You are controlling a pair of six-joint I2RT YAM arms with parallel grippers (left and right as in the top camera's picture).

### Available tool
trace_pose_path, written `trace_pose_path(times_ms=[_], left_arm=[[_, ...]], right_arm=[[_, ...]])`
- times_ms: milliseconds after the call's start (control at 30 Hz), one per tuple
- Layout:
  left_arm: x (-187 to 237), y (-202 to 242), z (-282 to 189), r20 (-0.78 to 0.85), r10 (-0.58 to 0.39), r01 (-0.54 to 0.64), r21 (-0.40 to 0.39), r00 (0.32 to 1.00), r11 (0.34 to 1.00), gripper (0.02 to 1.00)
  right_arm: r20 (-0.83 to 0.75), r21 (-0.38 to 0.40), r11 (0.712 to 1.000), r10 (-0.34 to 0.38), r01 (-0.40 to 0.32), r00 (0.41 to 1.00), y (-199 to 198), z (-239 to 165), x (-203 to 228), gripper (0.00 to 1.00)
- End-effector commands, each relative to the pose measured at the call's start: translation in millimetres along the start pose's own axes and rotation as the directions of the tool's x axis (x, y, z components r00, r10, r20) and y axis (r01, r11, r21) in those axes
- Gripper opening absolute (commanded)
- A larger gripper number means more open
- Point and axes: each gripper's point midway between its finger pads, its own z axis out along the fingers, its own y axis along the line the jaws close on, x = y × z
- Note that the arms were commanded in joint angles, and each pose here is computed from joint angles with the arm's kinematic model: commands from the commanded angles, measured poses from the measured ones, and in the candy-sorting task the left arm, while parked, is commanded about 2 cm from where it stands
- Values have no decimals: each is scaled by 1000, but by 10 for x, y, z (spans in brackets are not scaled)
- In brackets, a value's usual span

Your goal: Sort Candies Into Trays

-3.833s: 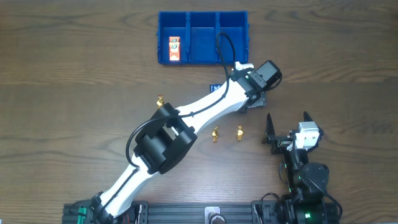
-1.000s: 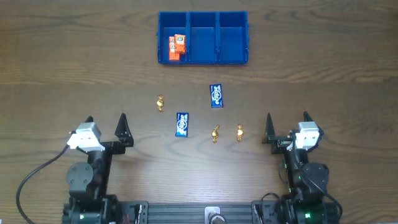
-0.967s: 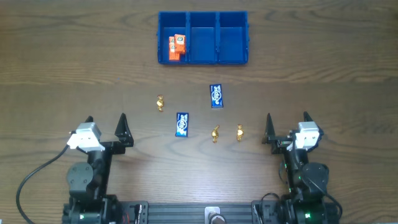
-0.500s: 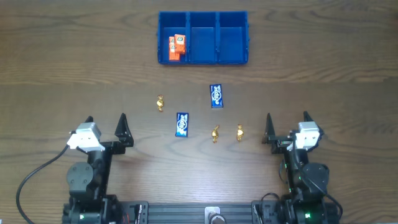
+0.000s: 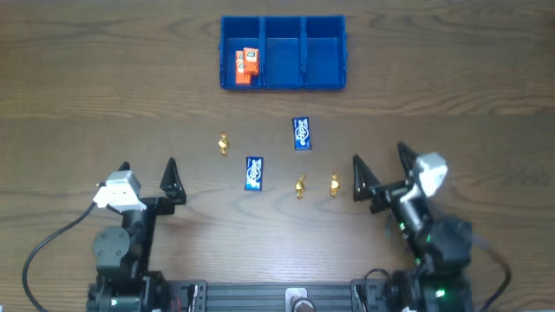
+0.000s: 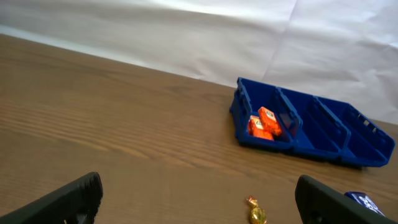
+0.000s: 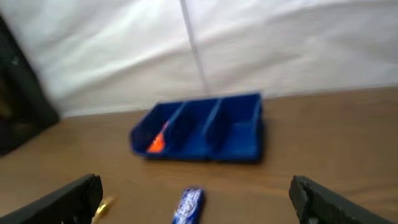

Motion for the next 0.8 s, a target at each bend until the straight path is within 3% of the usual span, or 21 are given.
trace_pose_path(times_ms=[33, 200, 300, 433, 500, 567, 667, 800], left_arm=[[165, 16, 11, -49, 15, -15, 4, 999, 1000, 998], [165, 16, 11, -49, 15, -15, 4, 999, 1000, 998], [165, 16, 11, -49, 15, -15, 4, 999, 1000, 998], [165, 16, 11, -49, 15, -15, 4, 999, 1000, 998], [165, 16, 11, -49, 15, -15, 4, 999, 1000, 998], [165, 16, 11, -49, 15, -15, 4, 999, 1000, 998], [165, 16, 11, -49, 15, -15, 4, 999, 1000, 998], [165, 16, 11, -49, 15, -15, 4, 999, 1000, 998]], right_arm=[[-188, -61, 995, 69, -81, 980, 275, 333, -429, 998], [-482, -70, 992, 56, -102, 874, 723, 933, -207, 998], [-678, -55, 993, 42, -108, 734, 1204, 1237, 287, 998], [-830, 59, 998, 69, -37, 553, 1464, 1317, 982, 998], [-880, 161, 986, 122, 47, 460, 1504, 1257, 1444, 998], [-903, 207, 975, 160, 79, 399, 1517, 1209, 1776, 998], [-922, 230, 967, 180, 111, 343, 1563, 1192, 2209, 998], [-919, 315, 934, 254, 172, 302, 1410, 1152, 2592, 998]])
